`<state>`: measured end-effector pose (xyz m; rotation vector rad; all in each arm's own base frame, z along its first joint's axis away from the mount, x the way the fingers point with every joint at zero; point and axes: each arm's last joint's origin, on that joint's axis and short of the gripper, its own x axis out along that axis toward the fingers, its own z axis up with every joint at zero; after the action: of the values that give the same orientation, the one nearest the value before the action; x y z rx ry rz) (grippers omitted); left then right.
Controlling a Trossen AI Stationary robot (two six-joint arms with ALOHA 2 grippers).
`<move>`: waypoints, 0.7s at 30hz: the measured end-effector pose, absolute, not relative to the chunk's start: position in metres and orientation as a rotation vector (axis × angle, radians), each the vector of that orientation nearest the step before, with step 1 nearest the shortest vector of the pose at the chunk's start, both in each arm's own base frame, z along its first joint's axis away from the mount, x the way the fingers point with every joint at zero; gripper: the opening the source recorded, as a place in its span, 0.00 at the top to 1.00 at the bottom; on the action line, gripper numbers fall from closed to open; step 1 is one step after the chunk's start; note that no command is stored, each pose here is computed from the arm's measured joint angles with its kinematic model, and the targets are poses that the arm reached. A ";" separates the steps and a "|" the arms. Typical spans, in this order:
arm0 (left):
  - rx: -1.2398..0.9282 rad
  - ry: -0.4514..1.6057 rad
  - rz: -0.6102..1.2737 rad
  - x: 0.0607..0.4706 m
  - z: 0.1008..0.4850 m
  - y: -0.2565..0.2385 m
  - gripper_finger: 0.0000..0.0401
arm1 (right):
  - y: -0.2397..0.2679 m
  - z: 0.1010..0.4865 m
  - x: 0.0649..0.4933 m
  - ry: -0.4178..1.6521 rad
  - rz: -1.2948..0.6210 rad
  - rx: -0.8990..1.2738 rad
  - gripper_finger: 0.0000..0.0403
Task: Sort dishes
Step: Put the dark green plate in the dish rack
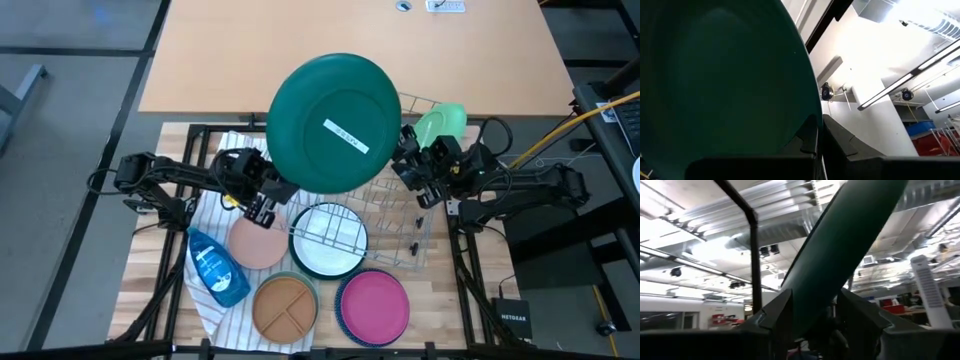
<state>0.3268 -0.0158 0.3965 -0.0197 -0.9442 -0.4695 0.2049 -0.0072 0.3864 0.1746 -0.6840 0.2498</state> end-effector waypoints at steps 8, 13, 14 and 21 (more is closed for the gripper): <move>-0.035 -0.881 -0.448 0.332 0.393 -0.015 1.00 | -0.007 0.388 0.204 -0.699 0.266 0.158 0.61; -0.029 -0.847 -0.407 0.335 0.391 -0.014 1.00 | -0.006 0.388 0.203 -0.703 0.281 0.151 0.62; -0.022 -0.849 -0.403 0.335 0.391 -0.014 1.00 | -0.006 0.388 0.203 -0.703 0.282 0.151 0.64; -0.021 -0.844 -0.373 0.336 0.391 -0.006 0.98 | -0.005 0.392 0.199 -0.753 0.316 0.135 0.83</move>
<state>0.3361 -0.0063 0.3910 -0.0210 -0.8436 -0.3732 0.1988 -0.0048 0.3921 0.1345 -0.7531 0.3164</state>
